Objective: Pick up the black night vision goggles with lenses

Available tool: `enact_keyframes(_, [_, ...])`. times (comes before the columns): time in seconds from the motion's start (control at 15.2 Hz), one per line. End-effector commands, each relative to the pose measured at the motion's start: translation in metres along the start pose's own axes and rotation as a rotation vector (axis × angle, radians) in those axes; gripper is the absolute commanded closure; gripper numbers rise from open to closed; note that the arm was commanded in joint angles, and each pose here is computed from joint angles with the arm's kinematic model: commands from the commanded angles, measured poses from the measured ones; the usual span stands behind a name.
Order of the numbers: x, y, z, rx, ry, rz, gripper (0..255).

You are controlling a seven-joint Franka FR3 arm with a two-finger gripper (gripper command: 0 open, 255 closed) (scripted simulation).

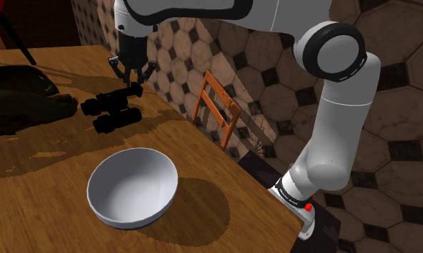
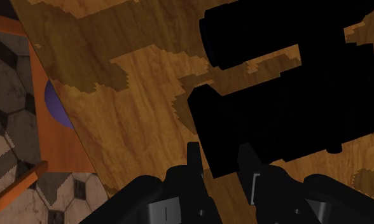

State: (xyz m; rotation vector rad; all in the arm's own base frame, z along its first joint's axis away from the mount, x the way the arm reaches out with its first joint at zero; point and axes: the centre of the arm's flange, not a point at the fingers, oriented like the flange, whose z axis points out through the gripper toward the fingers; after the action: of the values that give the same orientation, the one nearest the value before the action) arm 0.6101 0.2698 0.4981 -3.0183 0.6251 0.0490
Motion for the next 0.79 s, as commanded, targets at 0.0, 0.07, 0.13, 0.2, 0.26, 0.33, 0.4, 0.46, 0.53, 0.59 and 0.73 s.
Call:
enact_keyframes(0.0, [0.0,0.0,0.001,-0.001,-0.001,0.0,255])
enact_keyframes(0.07, [0.0,0.0,-0.005,-0.001,-0.001,0.0,255])
enact_keyframes(0.13, [0.0,0.0,-0.01,-0.001,-0.001,0.0,255])
enact_keyframes(0.2, [-0.001,-0.001,-0.015,-0.001,-0.001,0.0,255])
enact_keyframes(0.26, [-0.001,-0.001,-0.02,-0.001,-0.001,0.0,255])
enact_keyframes(0.33, [-0.001,-0.001,-0.026,-0.001,-0.001,0.0,255])
enact_keyframes(0.4, [-0.001,-0.002,-0.031,-0.001,-0.001,0.0,255])
enact_keyframes(0.46, [-0.001,-0.002,-0.036,-0.001,-0.001,0.0,255])
enact_keyframes(0.53, [-0.002,-0.002,-0.041,-0.001,-0.001,0.0,255])
enact_keyframes(0.59, [-0.002,-0.002,-0.047,-0.001,-0.001,0.0,255])
enact_keyframes(0.73, [-0.002,-0.003,-0.057,-0.001,-0.001,0.0,255])
